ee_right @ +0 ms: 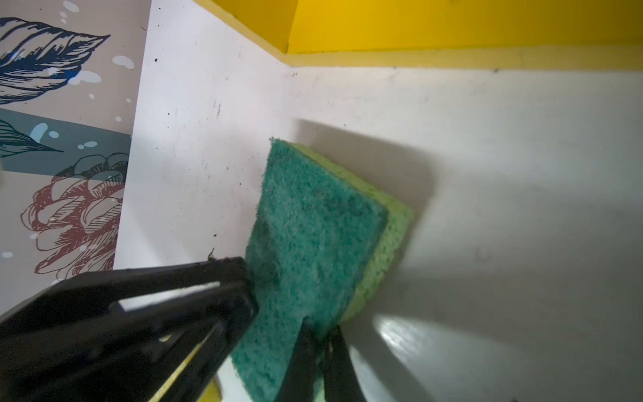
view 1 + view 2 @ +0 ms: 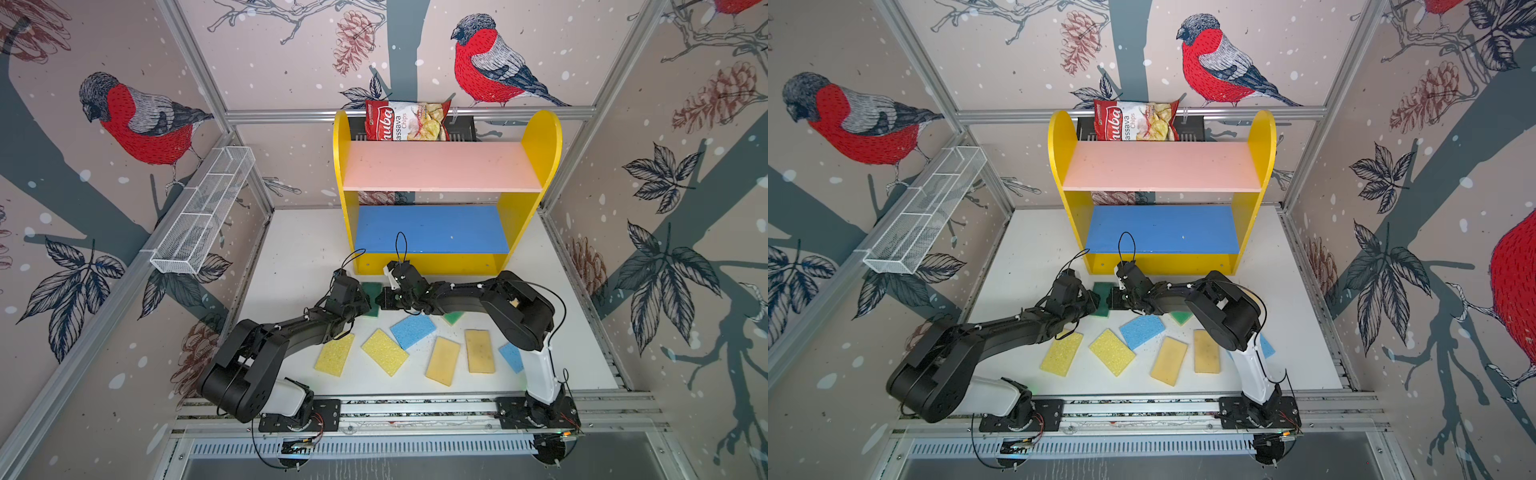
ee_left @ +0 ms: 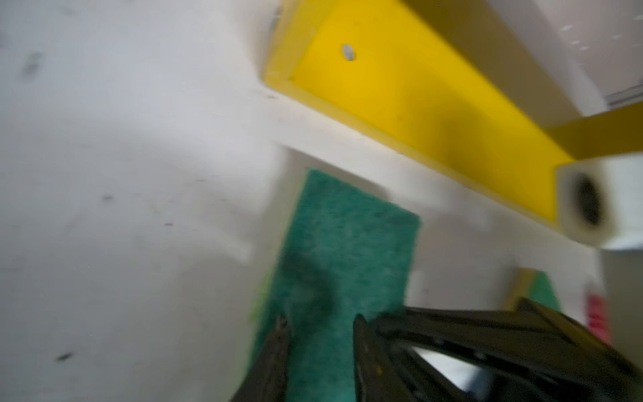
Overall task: Arrange cleaning sponges on a shelf
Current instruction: Pick up the cleaning sponge at the center of the table.
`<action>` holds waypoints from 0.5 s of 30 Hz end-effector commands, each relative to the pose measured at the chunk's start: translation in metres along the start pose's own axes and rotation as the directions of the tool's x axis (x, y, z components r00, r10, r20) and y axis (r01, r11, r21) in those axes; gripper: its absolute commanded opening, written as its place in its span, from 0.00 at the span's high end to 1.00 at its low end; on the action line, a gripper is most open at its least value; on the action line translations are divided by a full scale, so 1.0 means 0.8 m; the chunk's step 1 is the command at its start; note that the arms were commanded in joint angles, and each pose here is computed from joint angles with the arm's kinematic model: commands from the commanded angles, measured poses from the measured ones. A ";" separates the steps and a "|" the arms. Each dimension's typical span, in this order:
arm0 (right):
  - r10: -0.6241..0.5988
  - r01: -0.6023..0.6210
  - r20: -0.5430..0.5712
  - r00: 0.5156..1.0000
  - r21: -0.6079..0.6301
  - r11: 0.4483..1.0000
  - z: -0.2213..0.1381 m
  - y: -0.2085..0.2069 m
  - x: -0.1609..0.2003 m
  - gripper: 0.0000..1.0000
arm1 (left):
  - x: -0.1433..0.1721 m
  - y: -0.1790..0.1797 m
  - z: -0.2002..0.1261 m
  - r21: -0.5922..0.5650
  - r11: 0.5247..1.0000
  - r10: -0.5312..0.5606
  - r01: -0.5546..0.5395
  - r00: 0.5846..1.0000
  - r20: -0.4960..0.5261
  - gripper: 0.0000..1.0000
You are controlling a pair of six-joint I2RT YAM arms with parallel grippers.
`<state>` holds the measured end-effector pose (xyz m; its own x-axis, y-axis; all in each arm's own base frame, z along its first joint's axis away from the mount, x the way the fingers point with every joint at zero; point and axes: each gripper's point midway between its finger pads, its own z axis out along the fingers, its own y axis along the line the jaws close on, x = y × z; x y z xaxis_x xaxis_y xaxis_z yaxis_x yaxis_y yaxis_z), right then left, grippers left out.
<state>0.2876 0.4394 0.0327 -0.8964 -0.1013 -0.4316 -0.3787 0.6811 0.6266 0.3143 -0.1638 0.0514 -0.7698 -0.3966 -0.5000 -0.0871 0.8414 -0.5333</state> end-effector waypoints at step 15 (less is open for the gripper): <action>-0.199 0.158 0.147 0.969 0.251 0.955 -0.030 -0.040 -0.065 0.99 | -0.020 -0.004 -0.036 -0.012 1.000 0.020 -0.019 0.997 0.072 0.52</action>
<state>0.3252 0.4143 0.0437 -0.8092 -0.1313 -0.5727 -0.4438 0.7754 0.4492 0.3114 -0.1569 0.0821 -0.7341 -0.3999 -0.5488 -0.0624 0.8445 -0.5319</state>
